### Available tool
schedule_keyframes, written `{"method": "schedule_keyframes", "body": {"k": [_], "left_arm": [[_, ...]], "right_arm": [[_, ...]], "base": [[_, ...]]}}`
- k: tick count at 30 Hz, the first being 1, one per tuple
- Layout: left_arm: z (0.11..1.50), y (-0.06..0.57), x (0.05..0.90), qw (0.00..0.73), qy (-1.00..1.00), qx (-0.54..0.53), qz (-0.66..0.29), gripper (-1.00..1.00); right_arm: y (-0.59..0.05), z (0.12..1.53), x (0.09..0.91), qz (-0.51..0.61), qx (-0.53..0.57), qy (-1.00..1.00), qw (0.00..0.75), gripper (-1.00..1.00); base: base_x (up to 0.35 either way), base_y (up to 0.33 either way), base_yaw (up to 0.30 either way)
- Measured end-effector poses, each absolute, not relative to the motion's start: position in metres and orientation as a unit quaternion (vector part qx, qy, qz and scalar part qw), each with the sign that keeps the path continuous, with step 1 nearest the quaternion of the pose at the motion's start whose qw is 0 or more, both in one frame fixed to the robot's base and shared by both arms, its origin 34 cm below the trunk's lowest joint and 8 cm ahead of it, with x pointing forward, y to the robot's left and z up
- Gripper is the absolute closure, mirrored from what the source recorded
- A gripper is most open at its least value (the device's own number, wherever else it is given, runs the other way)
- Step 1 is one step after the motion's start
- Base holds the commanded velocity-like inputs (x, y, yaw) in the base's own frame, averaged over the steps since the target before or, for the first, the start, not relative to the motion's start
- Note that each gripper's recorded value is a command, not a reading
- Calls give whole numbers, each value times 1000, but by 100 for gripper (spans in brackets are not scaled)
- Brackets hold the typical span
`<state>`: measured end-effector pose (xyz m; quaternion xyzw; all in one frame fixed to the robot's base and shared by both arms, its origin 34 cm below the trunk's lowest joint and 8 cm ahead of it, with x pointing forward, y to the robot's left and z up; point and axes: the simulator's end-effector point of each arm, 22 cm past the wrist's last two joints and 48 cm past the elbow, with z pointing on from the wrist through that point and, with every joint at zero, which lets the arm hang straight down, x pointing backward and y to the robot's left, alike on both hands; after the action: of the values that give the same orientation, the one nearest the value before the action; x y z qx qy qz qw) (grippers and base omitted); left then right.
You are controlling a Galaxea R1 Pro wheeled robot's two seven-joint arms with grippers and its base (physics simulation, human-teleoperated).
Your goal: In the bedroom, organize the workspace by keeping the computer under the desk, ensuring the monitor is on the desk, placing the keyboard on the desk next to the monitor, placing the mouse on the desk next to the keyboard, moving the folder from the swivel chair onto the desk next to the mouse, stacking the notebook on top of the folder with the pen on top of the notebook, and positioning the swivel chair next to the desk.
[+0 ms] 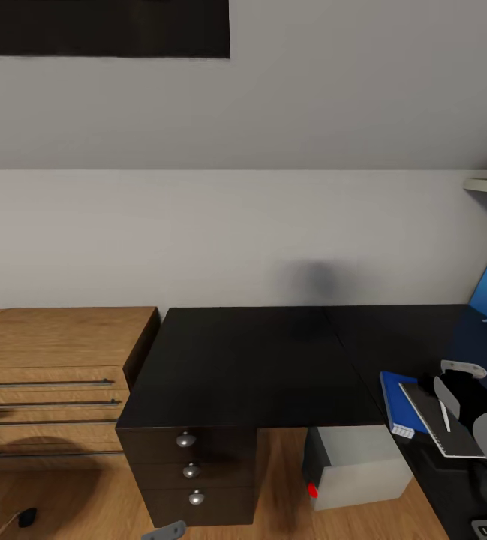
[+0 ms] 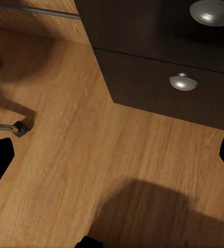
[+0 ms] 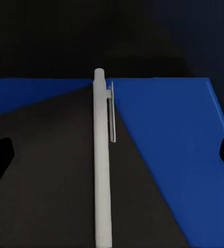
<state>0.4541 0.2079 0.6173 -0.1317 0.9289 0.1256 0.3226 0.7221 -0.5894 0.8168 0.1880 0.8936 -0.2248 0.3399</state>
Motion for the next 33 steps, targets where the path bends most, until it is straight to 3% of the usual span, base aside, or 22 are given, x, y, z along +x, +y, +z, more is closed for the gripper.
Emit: {"method": "schedule_keyframes", "body": {"k": [14, 33], "left_arm": [[616, 208, 453, 321, 929, -131, 126, -100], [616, 212, 453, 321, 929, -133, 130, -100]], "right_arm": [[-555, 891, 781, -196, 170, 864, 432, -100], [-289, 883, 707, -15, 54, 896, 441, -100]], "base": [[0, 0, 0], [-20, 0, 0]]}}
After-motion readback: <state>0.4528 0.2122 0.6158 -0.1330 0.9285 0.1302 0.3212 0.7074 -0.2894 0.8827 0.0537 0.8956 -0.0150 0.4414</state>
